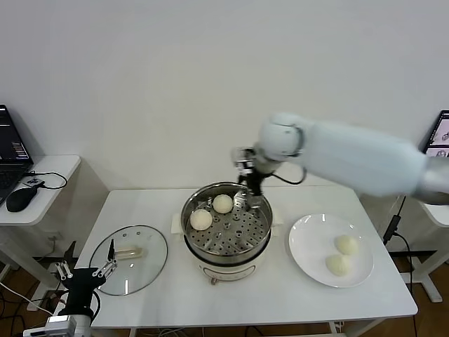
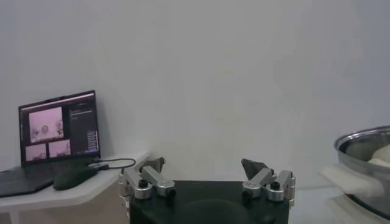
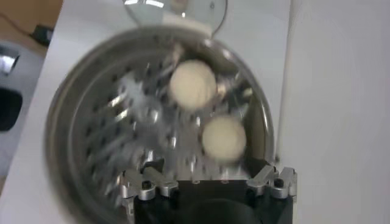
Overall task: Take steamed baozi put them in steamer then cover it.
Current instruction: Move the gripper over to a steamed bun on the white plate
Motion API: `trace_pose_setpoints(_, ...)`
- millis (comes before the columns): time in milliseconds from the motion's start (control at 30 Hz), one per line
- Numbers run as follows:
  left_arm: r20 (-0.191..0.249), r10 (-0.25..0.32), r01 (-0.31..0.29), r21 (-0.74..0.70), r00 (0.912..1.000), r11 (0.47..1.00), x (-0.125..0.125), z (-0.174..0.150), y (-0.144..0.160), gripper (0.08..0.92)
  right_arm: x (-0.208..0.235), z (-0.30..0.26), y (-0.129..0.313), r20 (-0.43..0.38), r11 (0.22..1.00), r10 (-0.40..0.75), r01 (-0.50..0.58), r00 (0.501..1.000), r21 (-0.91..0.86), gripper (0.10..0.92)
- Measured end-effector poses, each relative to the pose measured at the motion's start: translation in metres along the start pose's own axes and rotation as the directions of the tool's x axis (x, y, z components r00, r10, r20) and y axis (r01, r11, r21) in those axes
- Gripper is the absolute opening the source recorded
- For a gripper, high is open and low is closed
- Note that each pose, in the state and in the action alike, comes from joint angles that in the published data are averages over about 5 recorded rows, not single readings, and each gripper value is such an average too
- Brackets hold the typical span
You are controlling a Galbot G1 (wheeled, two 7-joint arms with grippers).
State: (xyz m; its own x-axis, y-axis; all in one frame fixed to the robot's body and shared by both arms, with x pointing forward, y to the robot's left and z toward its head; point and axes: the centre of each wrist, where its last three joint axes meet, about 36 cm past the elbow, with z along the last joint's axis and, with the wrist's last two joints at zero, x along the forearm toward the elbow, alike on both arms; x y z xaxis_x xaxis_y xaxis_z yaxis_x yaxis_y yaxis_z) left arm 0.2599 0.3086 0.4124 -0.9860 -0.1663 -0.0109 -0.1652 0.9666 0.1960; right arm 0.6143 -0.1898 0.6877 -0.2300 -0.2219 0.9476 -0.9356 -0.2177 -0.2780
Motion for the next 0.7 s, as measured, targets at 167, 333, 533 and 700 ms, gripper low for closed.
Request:
trace_pose_setpoints(167, -0.004, 0.012, -0.012, -0.004, 0.9999, 1.000, 0.000, 0.001, -0.001, 0.823, 0.016, 0.057, 0.036, -0.036, 1.000, -0.005, 0.004, 0.999, -0.002, 0.823)
trace_pose_setpoints(333, -0.006, 0.019, -0.019, -0.008, 0.9998, 1.000, 0.000, 0.002, -0.002, 0.823, 0.015, 0.108, 0.077, -0.077, 1.000, -0.008, 0.006, 0.997, -0.029, 0.823)
trace_pose_setpoints(533, -0.012, 0.025, -0.025, -0.015, 0.9996, 1.000, 0.002, 0.003, -0.003, 0.823, -0.004, 0.156, 0.125, -0.120, 0.997, -0.027, 0.018, 0.992, -0.076, 0.823)
trace_pose_setpoints(700, -0.017, 0.025, -0.025, -0.021, 0.9995, 0.999, 0.004, 0.005, -0.004, 0.823, -0.024, 0.181, 0.155, -0.152, 0.994, -0.047, 0.032, 0.987, -0.104, 0.823)
